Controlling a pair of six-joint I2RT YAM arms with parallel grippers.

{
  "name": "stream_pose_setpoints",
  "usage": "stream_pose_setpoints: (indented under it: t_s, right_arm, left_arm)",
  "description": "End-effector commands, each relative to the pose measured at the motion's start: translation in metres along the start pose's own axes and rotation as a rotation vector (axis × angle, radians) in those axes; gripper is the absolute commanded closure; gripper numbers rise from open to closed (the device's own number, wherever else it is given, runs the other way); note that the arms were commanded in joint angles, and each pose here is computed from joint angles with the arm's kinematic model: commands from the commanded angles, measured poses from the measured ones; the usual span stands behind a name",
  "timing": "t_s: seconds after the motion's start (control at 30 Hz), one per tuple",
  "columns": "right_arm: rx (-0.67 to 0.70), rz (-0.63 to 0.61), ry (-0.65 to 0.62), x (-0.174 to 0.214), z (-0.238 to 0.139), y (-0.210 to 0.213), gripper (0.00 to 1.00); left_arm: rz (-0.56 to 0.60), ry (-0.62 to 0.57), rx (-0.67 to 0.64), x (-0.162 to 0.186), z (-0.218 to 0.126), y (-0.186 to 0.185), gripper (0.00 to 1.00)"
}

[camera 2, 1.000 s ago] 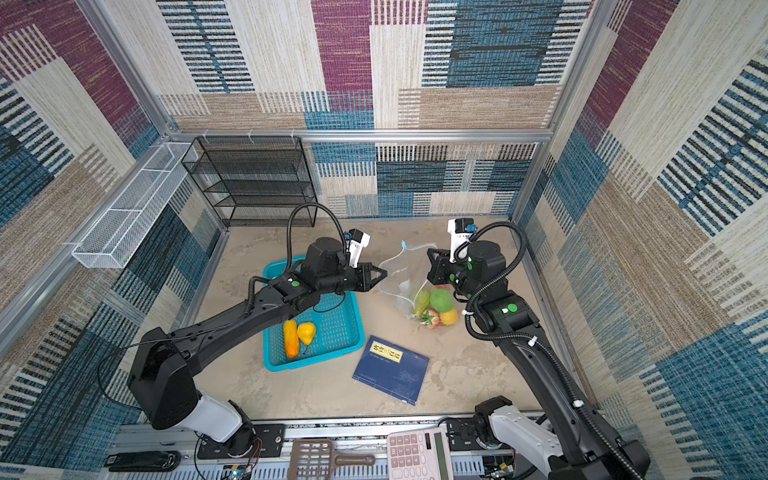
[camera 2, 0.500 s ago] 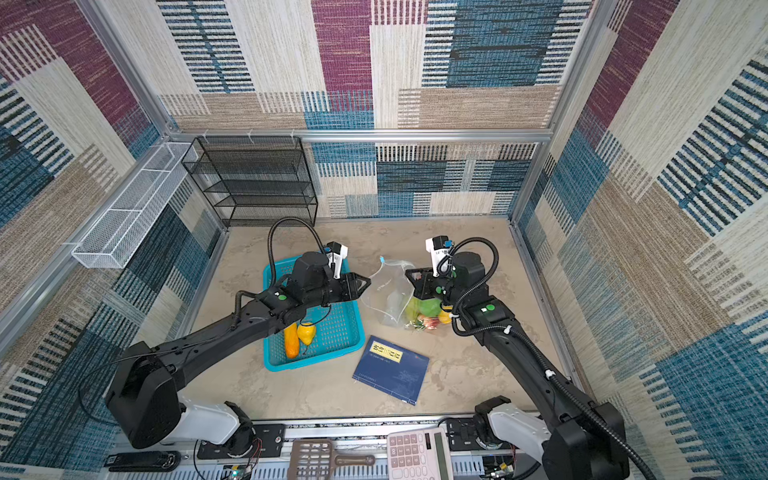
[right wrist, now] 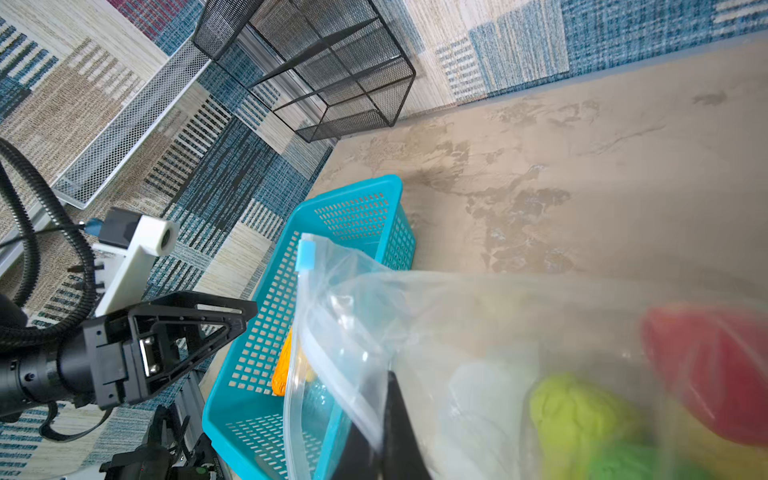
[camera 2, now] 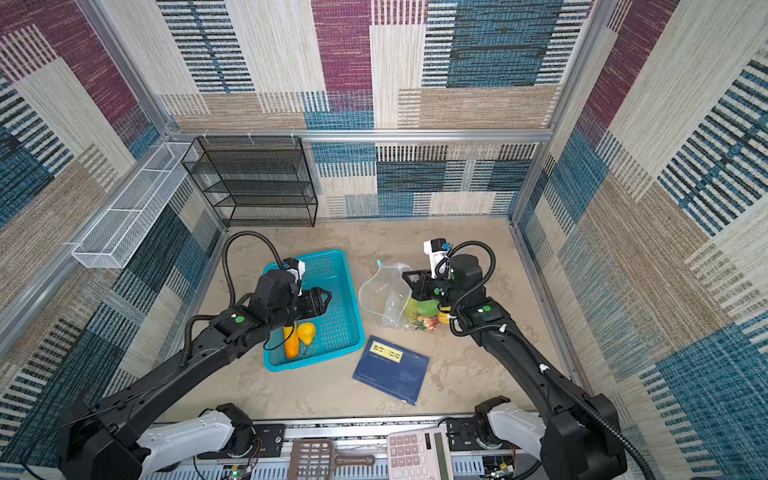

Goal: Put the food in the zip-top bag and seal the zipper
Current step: 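Lower the left gripper into the basket and grasp the round yellow fruit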

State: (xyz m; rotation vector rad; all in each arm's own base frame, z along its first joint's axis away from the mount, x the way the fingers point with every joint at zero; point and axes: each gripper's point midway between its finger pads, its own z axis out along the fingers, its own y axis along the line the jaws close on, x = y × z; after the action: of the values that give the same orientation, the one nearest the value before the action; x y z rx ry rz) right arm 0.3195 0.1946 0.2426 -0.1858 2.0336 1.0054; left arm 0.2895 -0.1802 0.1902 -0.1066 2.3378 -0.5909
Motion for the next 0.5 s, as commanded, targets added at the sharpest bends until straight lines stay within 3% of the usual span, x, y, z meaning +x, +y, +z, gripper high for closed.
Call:
stream_pose_setpoints:
  t_s: [0.0,0.47]
  right_arm:
    - [-0.023,-0.004,-0.025,-0.005,0.001,0.004,1.00]
    - [-0.006,0.010,-0.011,0.001,0.002,-0.002,1.00]
  left_arm:
    - [0.017,0.061,-0.148,0.026,-0.005,0.041,0.33]
    - [0.017,0.185,-0.335,0.060,0.028,0.089,0.28]
